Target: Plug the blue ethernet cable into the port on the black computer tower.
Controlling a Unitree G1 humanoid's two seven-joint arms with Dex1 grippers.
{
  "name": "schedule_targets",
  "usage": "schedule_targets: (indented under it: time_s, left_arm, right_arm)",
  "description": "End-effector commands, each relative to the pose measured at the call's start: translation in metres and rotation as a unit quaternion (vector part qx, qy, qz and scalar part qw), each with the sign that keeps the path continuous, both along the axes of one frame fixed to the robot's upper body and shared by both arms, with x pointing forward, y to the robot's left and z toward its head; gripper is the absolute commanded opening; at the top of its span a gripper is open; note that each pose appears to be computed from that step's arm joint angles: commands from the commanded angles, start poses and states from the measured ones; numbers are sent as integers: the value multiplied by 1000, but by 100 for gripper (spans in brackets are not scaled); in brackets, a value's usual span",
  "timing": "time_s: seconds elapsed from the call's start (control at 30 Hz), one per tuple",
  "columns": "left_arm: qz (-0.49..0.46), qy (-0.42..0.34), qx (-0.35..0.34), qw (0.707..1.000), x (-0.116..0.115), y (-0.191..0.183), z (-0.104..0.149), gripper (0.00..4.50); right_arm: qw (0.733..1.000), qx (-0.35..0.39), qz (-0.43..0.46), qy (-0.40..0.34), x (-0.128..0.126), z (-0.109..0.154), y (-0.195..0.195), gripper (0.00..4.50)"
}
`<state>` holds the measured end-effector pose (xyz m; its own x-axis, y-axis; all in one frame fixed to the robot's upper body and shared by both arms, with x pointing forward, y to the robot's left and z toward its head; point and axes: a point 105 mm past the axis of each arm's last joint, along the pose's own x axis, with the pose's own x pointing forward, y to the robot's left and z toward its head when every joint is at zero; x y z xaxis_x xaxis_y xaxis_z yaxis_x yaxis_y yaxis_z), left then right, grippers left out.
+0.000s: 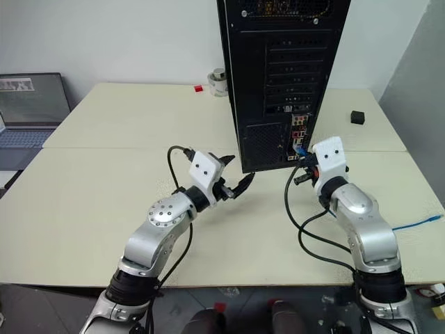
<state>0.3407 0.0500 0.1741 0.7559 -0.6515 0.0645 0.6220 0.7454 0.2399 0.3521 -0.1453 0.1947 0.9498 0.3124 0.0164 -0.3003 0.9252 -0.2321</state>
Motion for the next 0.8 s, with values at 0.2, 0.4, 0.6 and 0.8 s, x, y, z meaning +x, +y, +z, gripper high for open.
schedule_targets:
  time_s: [0.2, 0.4, 0.6, 0.8]
  left_arm:
    - [-44, -19, -19, 999, -9, -18, 23, 384]
    - [-42, -19, -18, 999, -7, -20, 25, 384]
    - [-41, -22, -6, 999, -6, -21, 25, 384]
    - [-38, -28, -2, 999, -6, -21, 26, 384]
  right_arm:
    - [999, 10, -35, -35, 19, 18, 8, 0]
    - [997, 3, -69, -39, 27, 17, -1, 0]
    - [995, 6, -84, -46, 30, 17, -2, 0]
    - [996, 15, -81, -44, 31, 17, 4, 0]
